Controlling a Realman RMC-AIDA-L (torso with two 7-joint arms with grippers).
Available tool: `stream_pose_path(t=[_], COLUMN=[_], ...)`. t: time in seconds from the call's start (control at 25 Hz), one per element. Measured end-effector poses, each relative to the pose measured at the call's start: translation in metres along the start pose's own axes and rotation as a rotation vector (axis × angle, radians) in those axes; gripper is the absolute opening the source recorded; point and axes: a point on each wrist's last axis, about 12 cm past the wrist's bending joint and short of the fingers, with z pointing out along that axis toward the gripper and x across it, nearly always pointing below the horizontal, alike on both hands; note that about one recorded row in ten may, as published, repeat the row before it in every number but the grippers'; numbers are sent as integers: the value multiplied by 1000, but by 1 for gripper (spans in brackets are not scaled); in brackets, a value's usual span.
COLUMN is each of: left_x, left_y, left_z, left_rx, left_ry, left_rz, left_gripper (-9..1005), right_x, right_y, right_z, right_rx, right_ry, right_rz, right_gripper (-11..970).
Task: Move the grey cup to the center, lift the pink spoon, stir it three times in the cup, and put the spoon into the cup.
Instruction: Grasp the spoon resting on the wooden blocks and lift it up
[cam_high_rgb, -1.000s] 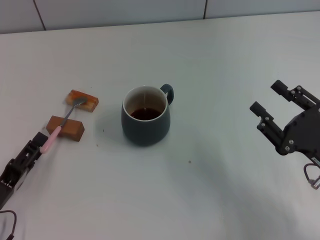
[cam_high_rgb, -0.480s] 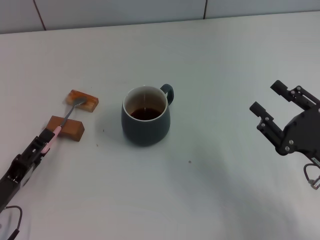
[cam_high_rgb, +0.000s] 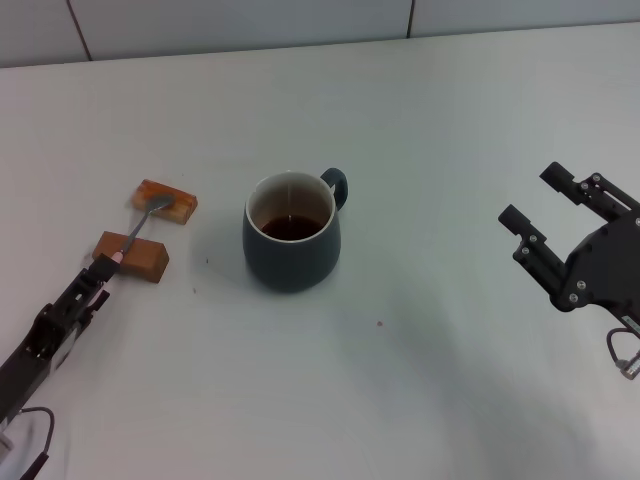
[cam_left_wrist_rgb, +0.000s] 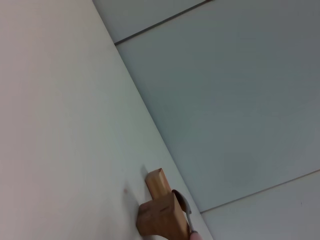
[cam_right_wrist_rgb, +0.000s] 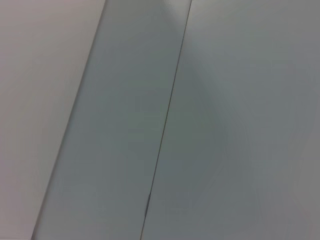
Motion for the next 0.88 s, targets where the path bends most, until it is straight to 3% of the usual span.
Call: stream_pose_path(t=[0.68, 0.76, 0.88], left_x=[1, 1, 0], left_y=[0, 1, 1], left_z=[6, 6, 6], left_rx=[-13, -15, -17], left_ry=[1, -1, -9], left_rz=[-19, -20, -22], left_gripper=[791, 627, 607], right_x=[0, 0, 0], right_y=[0, 0, 0], right_z=[1, 1, 1], right_rx=[-2, -2, -2], right_ry=[2, 3, 3], right_rz=[-1, 0, 0], right_gripper=[530, 530, 530])
